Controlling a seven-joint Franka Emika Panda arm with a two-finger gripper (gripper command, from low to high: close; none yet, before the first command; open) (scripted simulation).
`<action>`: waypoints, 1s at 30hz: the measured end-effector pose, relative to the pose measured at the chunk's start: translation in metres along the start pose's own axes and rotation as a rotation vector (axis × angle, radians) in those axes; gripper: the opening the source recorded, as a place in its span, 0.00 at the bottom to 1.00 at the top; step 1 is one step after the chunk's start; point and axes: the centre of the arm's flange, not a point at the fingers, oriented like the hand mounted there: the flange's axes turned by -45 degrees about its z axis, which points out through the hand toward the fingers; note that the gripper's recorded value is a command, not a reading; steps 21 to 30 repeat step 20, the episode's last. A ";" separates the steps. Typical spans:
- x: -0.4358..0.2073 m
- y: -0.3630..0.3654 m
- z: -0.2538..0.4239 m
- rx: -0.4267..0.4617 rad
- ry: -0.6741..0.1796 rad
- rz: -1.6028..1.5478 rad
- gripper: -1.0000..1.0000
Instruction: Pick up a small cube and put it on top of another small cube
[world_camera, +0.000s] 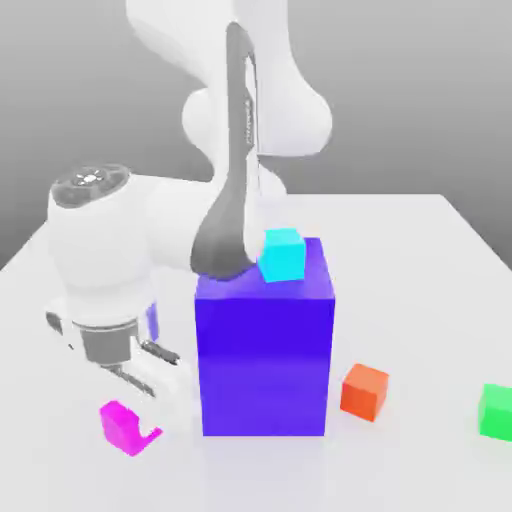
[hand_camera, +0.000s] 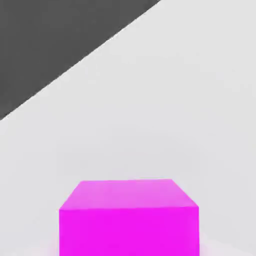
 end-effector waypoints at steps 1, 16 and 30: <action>-0.007 -0.024 -0.001 0.000 -0.001 -0.074 0.00; -0.242 -0.320 0.021 -0.020 0.002 -1.214 0.00; -0.249 -0.325 0.029 -0.020 0.003 -1.242 1.00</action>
